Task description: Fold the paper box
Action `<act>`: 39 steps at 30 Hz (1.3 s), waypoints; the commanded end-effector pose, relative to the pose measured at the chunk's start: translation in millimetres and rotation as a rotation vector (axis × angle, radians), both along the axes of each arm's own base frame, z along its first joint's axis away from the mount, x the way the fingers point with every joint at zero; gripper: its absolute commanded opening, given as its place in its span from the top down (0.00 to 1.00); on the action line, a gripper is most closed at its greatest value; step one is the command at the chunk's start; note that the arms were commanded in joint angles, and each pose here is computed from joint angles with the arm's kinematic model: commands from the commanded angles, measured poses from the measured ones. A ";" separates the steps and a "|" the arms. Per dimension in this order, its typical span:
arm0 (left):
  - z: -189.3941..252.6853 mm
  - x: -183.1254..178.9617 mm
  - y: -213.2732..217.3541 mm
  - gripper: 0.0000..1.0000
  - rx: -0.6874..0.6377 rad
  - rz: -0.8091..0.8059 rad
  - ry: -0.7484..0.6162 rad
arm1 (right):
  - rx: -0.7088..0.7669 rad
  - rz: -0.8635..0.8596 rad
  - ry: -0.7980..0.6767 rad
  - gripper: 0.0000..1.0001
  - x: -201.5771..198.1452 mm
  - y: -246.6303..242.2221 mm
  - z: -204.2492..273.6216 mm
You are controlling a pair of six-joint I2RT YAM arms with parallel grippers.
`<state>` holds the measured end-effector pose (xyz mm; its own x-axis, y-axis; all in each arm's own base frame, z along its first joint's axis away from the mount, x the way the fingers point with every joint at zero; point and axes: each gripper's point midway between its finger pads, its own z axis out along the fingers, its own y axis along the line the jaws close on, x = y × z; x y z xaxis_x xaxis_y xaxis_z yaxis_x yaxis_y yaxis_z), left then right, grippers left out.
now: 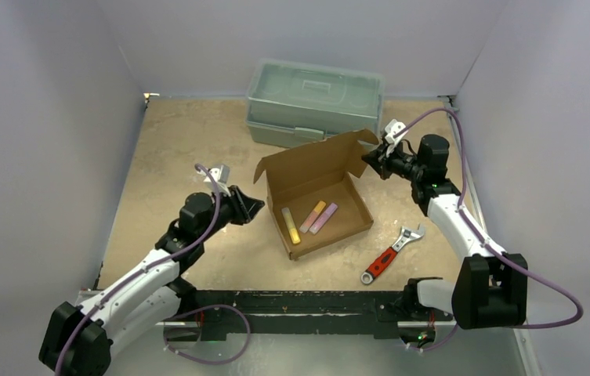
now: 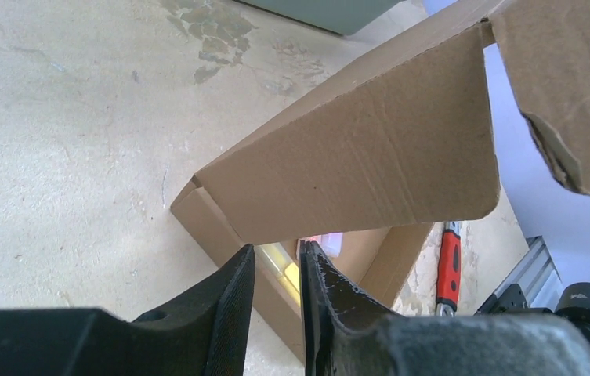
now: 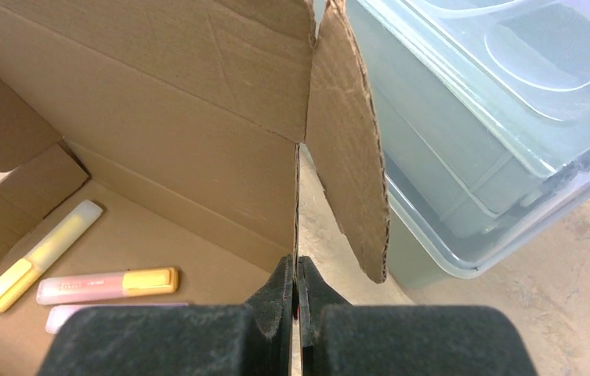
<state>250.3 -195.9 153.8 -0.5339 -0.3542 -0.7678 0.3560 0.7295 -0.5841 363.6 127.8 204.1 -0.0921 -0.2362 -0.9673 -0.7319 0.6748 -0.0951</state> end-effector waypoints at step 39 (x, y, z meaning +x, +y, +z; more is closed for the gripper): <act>-49.6 12.9 -25.4 0.90 -0.010 -0.076 0.106 | 0.157 0.045 0.130 0.86 -11.4 16.8 14.0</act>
<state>260.6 -223.4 98.0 -0.6712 -0.3116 -0.6726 0.3180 0.6986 -0.6410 349.5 138.6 193.8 -0.2148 -0.1598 -0.9635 -0.7600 0.6469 0.0622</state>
